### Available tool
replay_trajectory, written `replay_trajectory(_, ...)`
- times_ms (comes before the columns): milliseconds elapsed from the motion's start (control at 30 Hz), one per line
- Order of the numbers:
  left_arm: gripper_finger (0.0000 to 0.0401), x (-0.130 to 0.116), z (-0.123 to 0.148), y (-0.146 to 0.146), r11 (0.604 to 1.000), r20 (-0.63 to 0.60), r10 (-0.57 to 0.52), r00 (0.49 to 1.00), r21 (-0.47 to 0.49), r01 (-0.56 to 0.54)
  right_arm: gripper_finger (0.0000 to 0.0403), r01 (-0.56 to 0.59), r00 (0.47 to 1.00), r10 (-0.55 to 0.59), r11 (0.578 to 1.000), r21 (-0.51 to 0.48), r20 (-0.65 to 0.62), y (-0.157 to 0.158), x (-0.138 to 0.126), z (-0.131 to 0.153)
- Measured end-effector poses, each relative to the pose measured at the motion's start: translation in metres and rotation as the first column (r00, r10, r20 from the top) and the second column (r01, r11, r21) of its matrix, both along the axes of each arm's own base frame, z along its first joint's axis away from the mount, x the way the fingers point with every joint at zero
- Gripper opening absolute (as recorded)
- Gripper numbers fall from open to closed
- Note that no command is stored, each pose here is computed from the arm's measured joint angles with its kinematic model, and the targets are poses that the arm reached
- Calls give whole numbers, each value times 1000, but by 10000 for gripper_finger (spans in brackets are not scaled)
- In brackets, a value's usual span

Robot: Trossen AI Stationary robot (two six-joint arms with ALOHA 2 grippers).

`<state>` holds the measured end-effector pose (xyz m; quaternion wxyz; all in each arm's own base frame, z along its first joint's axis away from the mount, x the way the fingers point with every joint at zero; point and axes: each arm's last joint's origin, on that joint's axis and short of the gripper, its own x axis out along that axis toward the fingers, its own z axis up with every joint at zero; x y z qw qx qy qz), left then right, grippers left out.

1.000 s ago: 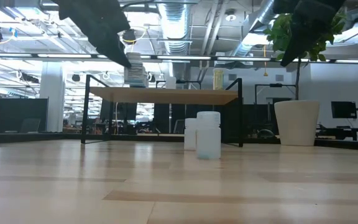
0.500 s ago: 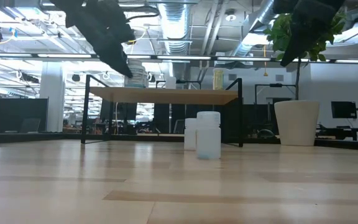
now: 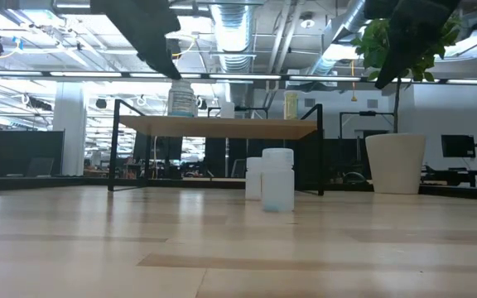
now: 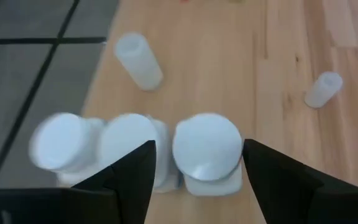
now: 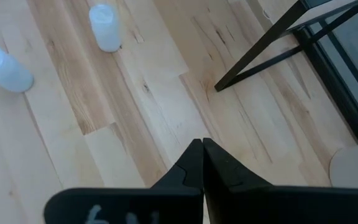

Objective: Pick and place medicine bottles onto shelf by color
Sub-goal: Put the white pill bottle on the shelf aligned with the other white pill bottles, then put the top transparent pill bottle on the shelf aligned with the other transparent pill bottle

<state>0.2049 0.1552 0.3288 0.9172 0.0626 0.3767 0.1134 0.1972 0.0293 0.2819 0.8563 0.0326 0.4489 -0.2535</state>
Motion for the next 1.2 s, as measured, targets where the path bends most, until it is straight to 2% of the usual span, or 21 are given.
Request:
replay_trajectory(167, 229, -1, 24, -3, 1000, 22, 5, 1000, 17, -5, 16, 6, 1000, -6, 1000, 7, 18, 0, 1, 1)
replay_trajectory(333, 229, -5, 37, -23, 998, 3, -16, 1000, -61, 16, 16, 21, 996, -24, 999, 38, 89, 2, 6, 3)
replay_trajectory(400, 228, -7, 36, -35, 994, -33, -44, 998, -105, 40, 16, -12, 993, 3, 997, 75, 116, 6, 11, 4)
replay_trajectory(533, 228, -14, 33, -63, 977, -126, -137, 983, -180, 113, 26, -167, 972, 148, 982, 94, 180, 18, 33, 1)
replay_trajectory(667, 228, -14, 36, -85, 963, -125, -194, 973, -214, 165, 67, -350, 920, 325, 933, 85, 217, 28, 59, -9)
replay_trajectory(767, 228, -12, 37, -97, 957, -122, -227, 966, -214, 198, 108, -403, 896, 383, 914, 48, 226, 29, 79, -20)
replay_trajectory(867, 228, -12, 36, -108, 946, -149, -262, 953, -234, 224, 153, -397, 897, 383, 917, 24, 219, 24, 96, -33)
replay_trajectory(1000, 228, -13, 31, -118, 932, -195, -302, 933, -267, 245, 204, -335, 929, 322, 941, 48, 181, 12, 116, -46)
replay_trajectory(1200, 228, -23, 8, -127, 924, -242, -303, 922, -312, 221, 243, -300, 950, 293, 953, 49, 112, 0, 144, -61)
